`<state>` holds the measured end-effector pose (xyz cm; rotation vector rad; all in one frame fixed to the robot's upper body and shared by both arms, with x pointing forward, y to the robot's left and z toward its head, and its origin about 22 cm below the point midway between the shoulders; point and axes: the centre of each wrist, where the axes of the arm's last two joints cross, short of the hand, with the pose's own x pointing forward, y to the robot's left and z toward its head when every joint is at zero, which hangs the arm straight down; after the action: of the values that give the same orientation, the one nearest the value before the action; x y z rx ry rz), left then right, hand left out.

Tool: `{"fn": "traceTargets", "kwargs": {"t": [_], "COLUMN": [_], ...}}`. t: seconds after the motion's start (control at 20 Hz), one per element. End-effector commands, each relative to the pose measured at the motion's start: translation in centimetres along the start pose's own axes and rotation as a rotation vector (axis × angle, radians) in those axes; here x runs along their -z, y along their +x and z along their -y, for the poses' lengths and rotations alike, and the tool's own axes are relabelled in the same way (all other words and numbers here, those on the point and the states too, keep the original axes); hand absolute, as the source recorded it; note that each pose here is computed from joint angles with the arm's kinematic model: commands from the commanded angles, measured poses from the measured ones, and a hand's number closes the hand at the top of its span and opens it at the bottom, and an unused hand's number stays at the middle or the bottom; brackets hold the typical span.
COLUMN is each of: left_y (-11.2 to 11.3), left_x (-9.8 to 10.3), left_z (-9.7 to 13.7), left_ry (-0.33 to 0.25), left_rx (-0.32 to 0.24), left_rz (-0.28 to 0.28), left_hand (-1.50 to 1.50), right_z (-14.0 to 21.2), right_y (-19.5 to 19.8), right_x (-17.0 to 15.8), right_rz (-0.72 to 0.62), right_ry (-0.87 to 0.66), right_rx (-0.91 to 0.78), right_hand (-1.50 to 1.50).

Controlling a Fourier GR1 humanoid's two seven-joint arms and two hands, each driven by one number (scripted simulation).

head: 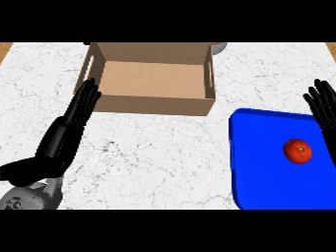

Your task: Pick the tomato from the tray and place it in the cardboard box

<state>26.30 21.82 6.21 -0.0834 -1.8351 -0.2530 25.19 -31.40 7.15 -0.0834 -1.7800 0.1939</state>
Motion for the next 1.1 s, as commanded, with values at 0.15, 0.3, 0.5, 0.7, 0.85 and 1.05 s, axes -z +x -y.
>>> {"fn": "traceTargets", "kwargs": {"t": [0.15,0.3,0.5,0.7,0.85,1.05], "left_y": [-2.8,-4.0,-4.7,-4.7,-4.2,-5.1], "left_x": [-2.6,-3.7,-4.5,-4.2,-3.6,-3.6], "left_z": [-8.1,-8.6,-11.3,-12.3,-12.2,-11.7], "left_ry": [0.242,0.251,0.344,0.377,0.355,0.363], "left_rx": [0.303,0.337,0.442,0.452,0.448,0.460], "left_rz": [-0.234,-0.333,-0.413,-0.435,-0.434,-0.433], "left_hand": [0.00,0.00,0.00,0.00,0.00,0.00], "right_z": [2.4,4.4,7.2,9.8,11.7,13.6], "right_y": [-2.2,5.6,-2.5,-5.1,-5.0,-2.7], "right_x": [-0.3,2.9,-1.6,-2.8,-1.9,0.5], "right_rz": [-0.051,0.179,0.024,0.131,0.194,0.243], "right_ry": [0.293,0.460,0.601,0.588,0.609,0.647], "right_rx": [0.127,-0.370,-0.250,0.025,0.004,-0.274], "right_hand": [-1.50,-1.50,-1.50,-1.50,-1.50,-1.50]}}
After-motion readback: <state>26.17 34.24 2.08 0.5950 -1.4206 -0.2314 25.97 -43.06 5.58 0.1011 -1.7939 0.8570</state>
